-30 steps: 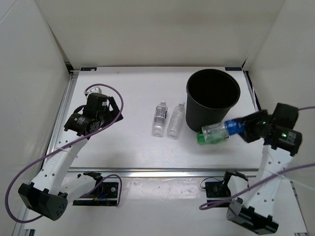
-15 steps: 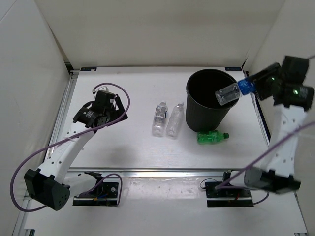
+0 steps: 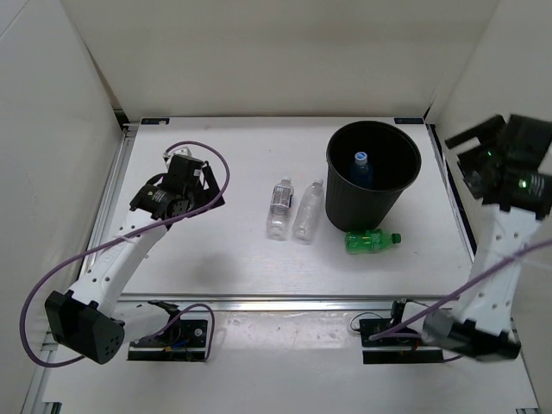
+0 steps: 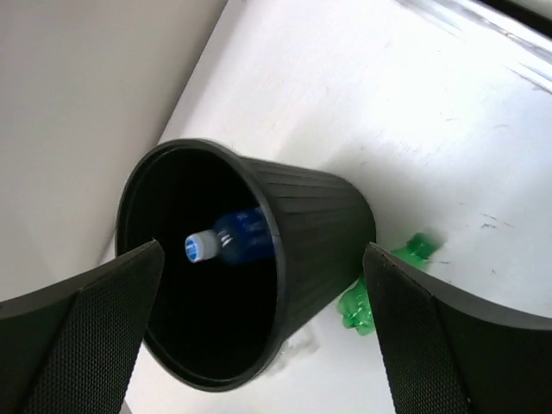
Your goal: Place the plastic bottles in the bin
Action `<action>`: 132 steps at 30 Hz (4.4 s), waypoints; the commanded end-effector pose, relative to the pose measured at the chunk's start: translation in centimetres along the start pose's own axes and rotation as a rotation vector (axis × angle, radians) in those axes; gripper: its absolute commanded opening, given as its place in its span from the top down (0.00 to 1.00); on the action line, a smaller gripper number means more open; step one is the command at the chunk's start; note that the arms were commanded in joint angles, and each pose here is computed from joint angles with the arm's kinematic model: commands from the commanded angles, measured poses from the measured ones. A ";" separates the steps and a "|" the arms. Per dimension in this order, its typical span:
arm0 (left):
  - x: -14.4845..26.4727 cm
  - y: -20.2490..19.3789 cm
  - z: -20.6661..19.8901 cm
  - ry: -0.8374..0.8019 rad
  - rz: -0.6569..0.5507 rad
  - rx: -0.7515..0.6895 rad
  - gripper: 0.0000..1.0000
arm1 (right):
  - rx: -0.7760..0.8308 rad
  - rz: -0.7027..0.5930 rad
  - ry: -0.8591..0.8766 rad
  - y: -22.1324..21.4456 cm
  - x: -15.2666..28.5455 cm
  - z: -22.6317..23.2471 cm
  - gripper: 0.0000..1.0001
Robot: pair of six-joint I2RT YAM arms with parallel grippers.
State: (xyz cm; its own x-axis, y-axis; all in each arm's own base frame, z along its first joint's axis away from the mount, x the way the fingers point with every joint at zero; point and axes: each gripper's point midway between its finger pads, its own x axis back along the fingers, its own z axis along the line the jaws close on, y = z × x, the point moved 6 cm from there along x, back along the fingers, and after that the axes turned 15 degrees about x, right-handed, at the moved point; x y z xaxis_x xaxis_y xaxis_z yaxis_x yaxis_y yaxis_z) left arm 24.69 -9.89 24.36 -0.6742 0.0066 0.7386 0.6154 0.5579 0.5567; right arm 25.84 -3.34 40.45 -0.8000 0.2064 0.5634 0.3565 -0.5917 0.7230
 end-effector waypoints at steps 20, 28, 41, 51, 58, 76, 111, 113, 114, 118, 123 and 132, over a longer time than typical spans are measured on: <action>0.0 0.7 0.1 0.031 -0.041 -0.015 0.00 | -0.526 0.667 0.030 -19.3 -11.6 -11.1 0.00; -0.3 0.6 0.1 0.038 -0.036 -0.027 0.00 | -0.515 0.740 -0.073 -20.4 -14.8 -12.4 0.00; -1.0 0.3 0.4 0.072 -0.019 -0.047 0.00 | -0.428 0.806 -0.165 -21.2 -18.5 -12.3 0.29; -1.0 0.5 0.5 0.084 -0.034 -0.048 0.00 | -0.394 0.869 -0.235 -22.9 -19.2 -12.7 0.62; -0.9 0.5 0.7 0.083 -0.046 -0.045 0.00 | -0.353 0.866 -0.280 -22.3 -17.3 -12.8 0.84; -0.9 -0.1 1.5 0.081 -0.060 -0.015 0.00 | -0.139 0.570 -0.030 -13.8 1.7 -6.0 1.00; -6.0 -1.0 -15.1 -0.312 0.165 -0.233 0.00 | 0.117 0.372 0.220 -8.3 -2.9 5.8 0.00; -6.8 -0.9 -15.8 -0.317 0.172 -0.248 0.00 | 0.144 0.369 0.276 -8.1 -2.8 6.2 0.00; -7.9 -1.6 -16.1 -0.305 0.190 -0.270 0.00 | 0.144 0.378 0.271 -8.2 -3.2 6.2 0.00; -10.3 -3.2 -17.1 -0.333 0.278 -0.311 0.00 | 0.129 0.392 0.303 -7.8 -3.4 5.7 0.00; -12.4 -5.0 -17.9 -0.339 0.325 -0.383 0.00 | 0.124 0.406 0.325 -7.8 -4.1 5.1 0.00; -15.4 -7.6 -17.8 -0.338 0.427 -0.369 0.00 | 0.132 0.396 0.321 -7.9 -4.2 4.2 0.00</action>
State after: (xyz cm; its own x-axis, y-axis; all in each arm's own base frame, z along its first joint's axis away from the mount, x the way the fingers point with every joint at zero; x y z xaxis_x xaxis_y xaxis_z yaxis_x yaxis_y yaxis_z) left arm 37.41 -27.92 14.30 -0.3901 0.3920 0.8332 0.9203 0.1365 0.3666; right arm 28.91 4.23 34.03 -0.6801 -0.2775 0.6786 0.7071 -0.4926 0.5072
